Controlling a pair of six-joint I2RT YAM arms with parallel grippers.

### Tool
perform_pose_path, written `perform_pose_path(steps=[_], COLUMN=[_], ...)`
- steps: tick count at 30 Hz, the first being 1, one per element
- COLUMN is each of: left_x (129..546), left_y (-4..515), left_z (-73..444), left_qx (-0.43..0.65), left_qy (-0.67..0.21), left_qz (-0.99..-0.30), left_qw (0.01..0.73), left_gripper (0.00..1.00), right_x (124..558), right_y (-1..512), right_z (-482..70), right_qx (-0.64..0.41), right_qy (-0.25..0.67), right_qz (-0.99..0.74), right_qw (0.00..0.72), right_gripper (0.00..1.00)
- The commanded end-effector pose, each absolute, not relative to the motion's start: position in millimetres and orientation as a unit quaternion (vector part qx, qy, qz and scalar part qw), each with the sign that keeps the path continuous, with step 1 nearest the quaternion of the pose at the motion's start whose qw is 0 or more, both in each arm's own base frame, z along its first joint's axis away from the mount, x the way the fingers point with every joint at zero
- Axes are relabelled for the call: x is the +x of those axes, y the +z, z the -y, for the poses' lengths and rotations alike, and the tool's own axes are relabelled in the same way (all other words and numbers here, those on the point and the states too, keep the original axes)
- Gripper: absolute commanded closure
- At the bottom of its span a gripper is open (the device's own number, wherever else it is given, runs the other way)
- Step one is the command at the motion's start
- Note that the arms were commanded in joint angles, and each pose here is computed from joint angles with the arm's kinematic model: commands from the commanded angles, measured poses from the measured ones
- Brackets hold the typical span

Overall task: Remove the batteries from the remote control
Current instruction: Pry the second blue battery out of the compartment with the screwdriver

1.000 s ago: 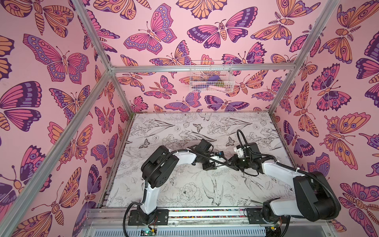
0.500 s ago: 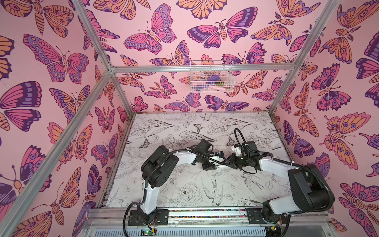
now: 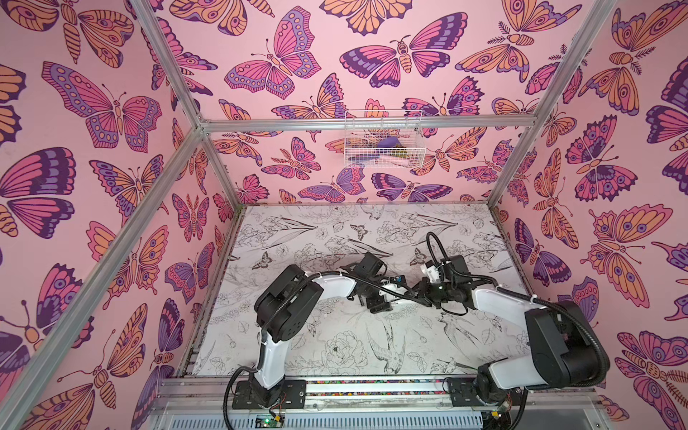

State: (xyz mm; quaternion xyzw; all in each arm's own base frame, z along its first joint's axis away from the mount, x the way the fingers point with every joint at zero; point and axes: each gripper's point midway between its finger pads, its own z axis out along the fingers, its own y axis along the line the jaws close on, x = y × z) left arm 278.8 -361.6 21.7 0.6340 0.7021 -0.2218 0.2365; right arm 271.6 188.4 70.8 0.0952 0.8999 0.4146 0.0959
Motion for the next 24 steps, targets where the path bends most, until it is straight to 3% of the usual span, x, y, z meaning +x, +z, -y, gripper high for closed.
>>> perform_pose_path(steps=[1, 4, 10, 17, 24], left_x=[266, 267, 257, 244, 230], left_y=[35, 64, 84, 62, 38], left_z=[341, 339, 313, 247, 210], left_qx=[0.619, 0.615, 0.622, 0.656, 0.754], left_qy=[-0.208, -0.206, -0.176, -0.139, -0.128], left_qz=[-0.733, -0.732, -0.735, -0.724, -0.631], left_qw=[0.19, 0.207, 0.202, 0.163, 0.133], left_gripper=[0.14, 0.07, 0.06, 0.12, 0.13], right_x=[280, 279, 276, 266, 261], right_y=[96, 110, 120, 124, 117], right_z=[-183, -179, -158, -148, -149], right_qx=[0.084, 0.078, 0.086, 0.083, 0.09], right_qy=[0.412, 0.41, 0.379, 0.362, 0.368], right_qz=[-0.898, -0.897, -0.905, -0.91, -0.908], right_qw=[0.129, 0.146, 0.175, 0.185, 0.18], right_gripper=[1.0, 1.0, 1.0, 1.0, 1.0])
